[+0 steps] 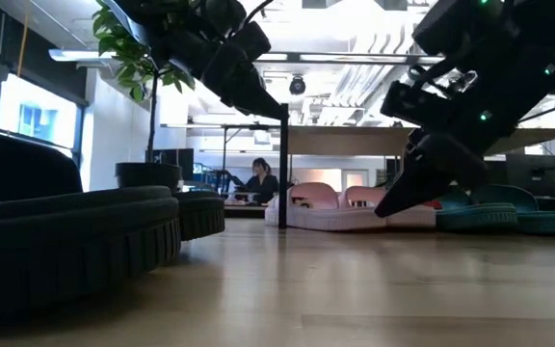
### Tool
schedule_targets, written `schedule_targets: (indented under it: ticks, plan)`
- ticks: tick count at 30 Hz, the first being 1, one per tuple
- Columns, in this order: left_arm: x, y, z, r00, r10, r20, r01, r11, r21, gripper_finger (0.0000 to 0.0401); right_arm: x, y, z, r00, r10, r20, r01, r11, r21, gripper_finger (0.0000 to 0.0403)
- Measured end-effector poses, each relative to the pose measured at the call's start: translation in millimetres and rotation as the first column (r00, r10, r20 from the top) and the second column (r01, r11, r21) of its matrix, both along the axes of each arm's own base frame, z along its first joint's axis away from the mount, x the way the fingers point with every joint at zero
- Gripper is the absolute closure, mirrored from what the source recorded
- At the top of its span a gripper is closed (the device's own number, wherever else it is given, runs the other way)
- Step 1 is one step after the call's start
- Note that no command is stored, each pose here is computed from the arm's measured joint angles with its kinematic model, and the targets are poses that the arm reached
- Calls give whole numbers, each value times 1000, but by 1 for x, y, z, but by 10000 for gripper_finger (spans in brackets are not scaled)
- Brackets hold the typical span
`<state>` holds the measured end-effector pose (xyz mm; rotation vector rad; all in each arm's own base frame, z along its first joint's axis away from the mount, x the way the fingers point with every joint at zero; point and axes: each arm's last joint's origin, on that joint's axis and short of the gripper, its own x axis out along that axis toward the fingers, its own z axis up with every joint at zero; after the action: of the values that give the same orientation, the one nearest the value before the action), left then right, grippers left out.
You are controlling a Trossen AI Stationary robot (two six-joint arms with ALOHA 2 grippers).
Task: Pick and place slides into the shelf
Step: Adjust the shelf, then adjust the slides
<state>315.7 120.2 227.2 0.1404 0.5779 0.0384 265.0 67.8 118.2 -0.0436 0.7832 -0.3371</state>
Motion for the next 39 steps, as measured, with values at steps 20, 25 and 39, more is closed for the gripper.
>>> schedule_targets:
  ticks: [20, 25, 39]
  plan:
    - [0, 1, 0, 1000, 12, -3, -12, 1000, 9, 389, 1, -17, 1, 995, -103, 6, 102, 981, -165, 403]
    - [0, 1, 0, 1000, 12, -3, -12, 1000, 8, 398, 3, -23, -1, 996, -83, -27, 79, 989, -122, 403]
    - [0, 1, 0, 1000, 13, -3, -13, 1000, 8, 397, 14, -28, 4, 999, 32, 42, -34, 999, 38, 403]
